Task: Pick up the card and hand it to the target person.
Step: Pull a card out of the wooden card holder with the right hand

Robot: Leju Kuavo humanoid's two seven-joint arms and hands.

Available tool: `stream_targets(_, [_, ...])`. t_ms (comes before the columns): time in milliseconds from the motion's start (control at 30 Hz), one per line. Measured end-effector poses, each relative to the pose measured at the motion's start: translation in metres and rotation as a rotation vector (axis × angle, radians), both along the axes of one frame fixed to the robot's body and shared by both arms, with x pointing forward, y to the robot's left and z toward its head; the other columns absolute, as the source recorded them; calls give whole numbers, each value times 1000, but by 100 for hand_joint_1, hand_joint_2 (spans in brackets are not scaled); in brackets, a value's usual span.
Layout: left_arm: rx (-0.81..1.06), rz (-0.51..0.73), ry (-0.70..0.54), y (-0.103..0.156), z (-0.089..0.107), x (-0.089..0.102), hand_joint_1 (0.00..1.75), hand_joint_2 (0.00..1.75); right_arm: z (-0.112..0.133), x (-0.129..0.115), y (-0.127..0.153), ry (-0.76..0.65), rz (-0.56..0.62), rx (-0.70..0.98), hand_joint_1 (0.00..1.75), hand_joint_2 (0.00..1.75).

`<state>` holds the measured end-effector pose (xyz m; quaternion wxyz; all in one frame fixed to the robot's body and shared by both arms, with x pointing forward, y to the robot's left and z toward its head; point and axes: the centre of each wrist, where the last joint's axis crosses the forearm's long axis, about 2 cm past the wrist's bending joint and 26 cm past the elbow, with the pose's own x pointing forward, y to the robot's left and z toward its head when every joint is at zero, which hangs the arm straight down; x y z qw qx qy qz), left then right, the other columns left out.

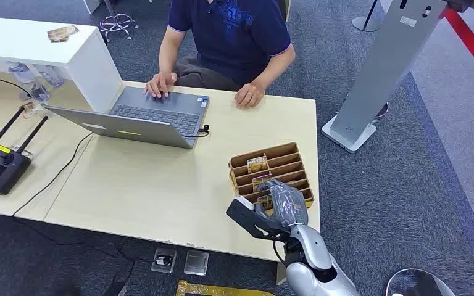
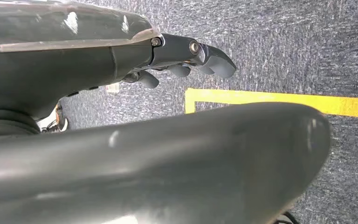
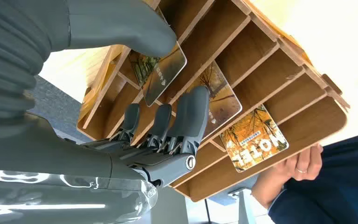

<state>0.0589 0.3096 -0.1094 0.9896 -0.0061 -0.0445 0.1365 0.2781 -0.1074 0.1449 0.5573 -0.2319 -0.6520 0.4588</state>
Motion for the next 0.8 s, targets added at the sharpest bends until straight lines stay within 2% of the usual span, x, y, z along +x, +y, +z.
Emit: stream_targets(800, [-1,1,-1,0,0,0,0,0,-5,1,-2,17,-28,-21,94,175])
